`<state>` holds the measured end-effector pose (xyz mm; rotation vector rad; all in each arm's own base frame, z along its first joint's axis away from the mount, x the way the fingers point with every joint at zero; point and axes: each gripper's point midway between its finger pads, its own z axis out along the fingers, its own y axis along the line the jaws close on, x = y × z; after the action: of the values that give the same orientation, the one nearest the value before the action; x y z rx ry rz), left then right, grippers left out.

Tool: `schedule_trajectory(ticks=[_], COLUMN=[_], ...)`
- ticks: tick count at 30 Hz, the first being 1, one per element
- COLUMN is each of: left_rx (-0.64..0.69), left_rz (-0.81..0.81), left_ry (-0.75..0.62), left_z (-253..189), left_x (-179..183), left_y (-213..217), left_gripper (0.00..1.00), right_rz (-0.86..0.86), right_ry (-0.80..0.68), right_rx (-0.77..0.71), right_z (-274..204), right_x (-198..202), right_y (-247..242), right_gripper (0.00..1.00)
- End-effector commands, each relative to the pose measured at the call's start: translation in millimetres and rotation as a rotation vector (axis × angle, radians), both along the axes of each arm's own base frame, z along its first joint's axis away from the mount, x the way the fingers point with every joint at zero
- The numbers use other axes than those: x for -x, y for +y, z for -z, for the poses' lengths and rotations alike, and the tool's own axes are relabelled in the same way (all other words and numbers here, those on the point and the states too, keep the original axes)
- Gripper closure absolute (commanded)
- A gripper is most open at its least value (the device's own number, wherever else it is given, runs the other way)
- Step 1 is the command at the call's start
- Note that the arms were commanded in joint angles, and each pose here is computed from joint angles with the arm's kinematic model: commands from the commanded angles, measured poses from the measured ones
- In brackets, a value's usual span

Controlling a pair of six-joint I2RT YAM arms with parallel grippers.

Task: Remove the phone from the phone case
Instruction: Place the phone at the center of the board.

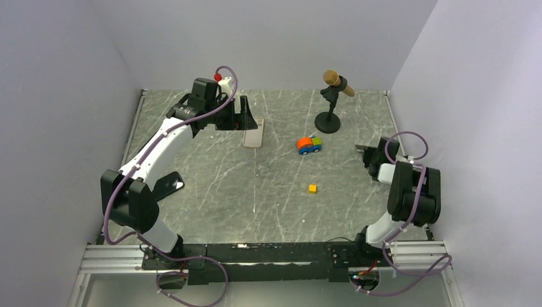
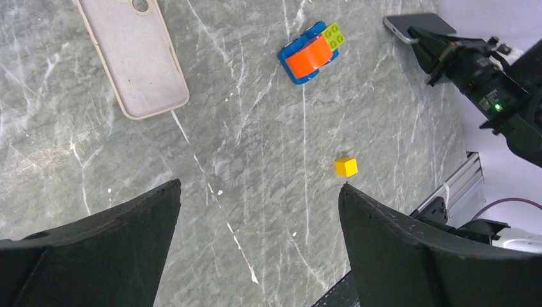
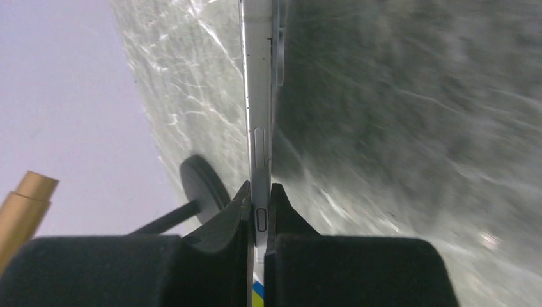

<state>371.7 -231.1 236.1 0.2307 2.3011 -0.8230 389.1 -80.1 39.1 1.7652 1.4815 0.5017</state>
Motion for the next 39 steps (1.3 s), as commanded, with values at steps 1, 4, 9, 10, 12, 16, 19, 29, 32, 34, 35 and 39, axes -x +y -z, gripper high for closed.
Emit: schedule_trajectory(ticks=[1,4,9,10,12,16,19,29,32,34,35,39], left_rx=[0.049,0.068,0.108,0.112,0.118,0.118,0.113,0.086,0.088,0.085,0.084,0.073], left_rz=[0.013,0.002,-0.002,-0.001,0.002,0.004,0.002,-0.014,-0.016,-0.020,-0.023,-0.042], left_ry=[-0.062,-0.054,-0.035,-0.032,-0.029,-0.028,-0.028,-0.025,-0.023,-0.016,-0.015,0.004], left_z=[-23.4,-23.2,-22.4,-21.8,-21.4,-20.1,-18.6,-11.7,-10.7,-7.8,-7.0,2.2], left_x=[0.1,-2.7,-5.5,-5.6,-5.9,-6.2,-7.0,-11.5,-11.8,-12.6,-13.5,-16.0], left_y=[3.5,8.0,11.2,11.4,11.0,10.9,11.4,16.3,16.2,16.3,16.9,18.1], left_gripper=[0.04,0.04,0.05,0.05,0.06,0.06,0.06,0.05,0.04,0.04,0.03,0.02], right_rz=[-0.003,-0.017,-0.047,-0.047,-0.069,-0.119,-0.149,-0.292,-0.358,-0.427,-0.483,-0.800], right_ry=[-0.094,-0.095,-0.059,-0.056,-0.060,-0.048,-0.046,0.039,0.098,0.103,0.109,0.065], right_rx=[-0.072,-0.095,-0.062,-0.059,-0.075,-0.094,-0.080,0.022,0.066,0.125,0.176,0.481], right_z=[-3.5,2.9,6.8,8.9,11.9,18.9,18.9,-9.7,-12.9,-19.7,-23.7,-62.6], right_x=[-36.2,-46.2,-47.3,-45.7,-43.7,-42.5,-41.2,-0.3,32.3,49.7,57.1,66.1], right_y=[-3.1,-3.1,-4.3,-5.2,-2.3,-2.2,-3.3,11.5,22.0,33.4,42.5,101.8], right_gripper=[1.00,1.00,0.99,0.98,0.96,0.91,0.75,0.07,0.02,0.01,0.00,0.00])
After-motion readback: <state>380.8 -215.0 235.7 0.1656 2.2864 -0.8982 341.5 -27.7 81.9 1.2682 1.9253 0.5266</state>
